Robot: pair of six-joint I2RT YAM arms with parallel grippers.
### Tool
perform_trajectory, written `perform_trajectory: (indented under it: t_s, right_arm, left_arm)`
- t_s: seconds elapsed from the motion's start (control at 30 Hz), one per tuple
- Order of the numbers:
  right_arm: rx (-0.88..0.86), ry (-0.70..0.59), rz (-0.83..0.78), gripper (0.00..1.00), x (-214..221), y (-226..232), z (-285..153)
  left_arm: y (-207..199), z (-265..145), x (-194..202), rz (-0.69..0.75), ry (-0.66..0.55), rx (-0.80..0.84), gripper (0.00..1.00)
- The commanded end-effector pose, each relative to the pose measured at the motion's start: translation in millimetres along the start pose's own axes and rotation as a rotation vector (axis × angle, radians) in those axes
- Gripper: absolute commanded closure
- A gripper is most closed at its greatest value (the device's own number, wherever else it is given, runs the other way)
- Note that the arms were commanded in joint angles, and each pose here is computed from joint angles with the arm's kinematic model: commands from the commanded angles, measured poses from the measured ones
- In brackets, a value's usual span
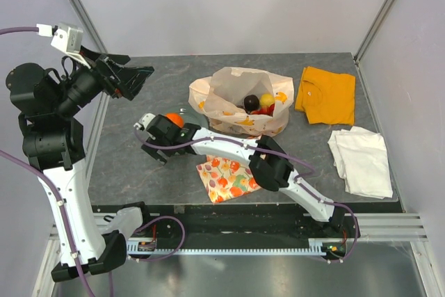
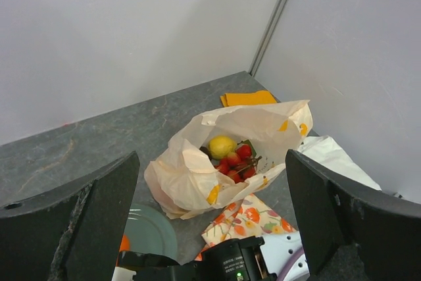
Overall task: Take the fake fruits out of the plastic bag
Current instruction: Place the fake fruit on the plate, then adjust the plastic bag at the center of the board.
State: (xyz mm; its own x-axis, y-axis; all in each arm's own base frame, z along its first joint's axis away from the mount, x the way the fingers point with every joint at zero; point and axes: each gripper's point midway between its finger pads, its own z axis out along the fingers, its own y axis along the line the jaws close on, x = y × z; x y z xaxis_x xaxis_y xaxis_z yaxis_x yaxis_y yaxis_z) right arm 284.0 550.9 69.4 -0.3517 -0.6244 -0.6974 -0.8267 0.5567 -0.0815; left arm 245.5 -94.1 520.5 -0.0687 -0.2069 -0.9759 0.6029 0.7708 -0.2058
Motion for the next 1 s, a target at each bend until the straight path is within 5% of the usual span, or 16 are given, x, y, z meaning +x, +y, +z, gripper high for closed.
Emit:
perform_trajectory:
  t_s: [0.0,0.1,0.27,0.3,0.5,0.6,0.7,0.97]
  right_arm:
    - [-0.031,-0.072,0.007,0.02,-41.4,-11.2,-53.0]
    - [-0.135,-0.101,-0.001,0.02,-60.2,-16.3,-99.2]
    - [-0.667,-0.266,-0.245,0.02,-87.5,14.0,-240.6]
    - [-0.682,-0.348,-0.280,0.02,-96.8,1.4,-283.1]
    - [-0.500,-0.470,-0.294,0.02,-95.2,-64.4,-360.6]
    - [-0.274,-0.445,-0.236,0.03,-86.7,-119.9,-358.3]
    - [-0.159,-0.348,-0.160,0.17,-55.9,-162.7,-330.2]
    - [-0.075,-0.142,0.007,0.27,-16.6,-209.6,-246.7]
  left_arm:
    - [-10.2,-1.9,-6.4,-0.006,-0.018,0.041,0.01]
    - [-4.2,4.0,-7.9,-0.005,-0.020,0.043,0.01]
    - [29.1,21.1,-26.3,-0.040,-0.094,-0.064,0.01]
    - [41.9,28.0,-26.5,-0.052,-0.096,-0.091,0.01]
    - [58.2,63.6,-17.2,-0.104,-0.035,0.008,0.01]
    - [56.5,78.9,38.5,-0.129,0.116,0.027,0.01]
    - [42.1,92.7,102.3,-0.134,0.305,0.069,0.01]
    - [19.3,111.8,220.2,-0.092,0.614,0.087,0.01]
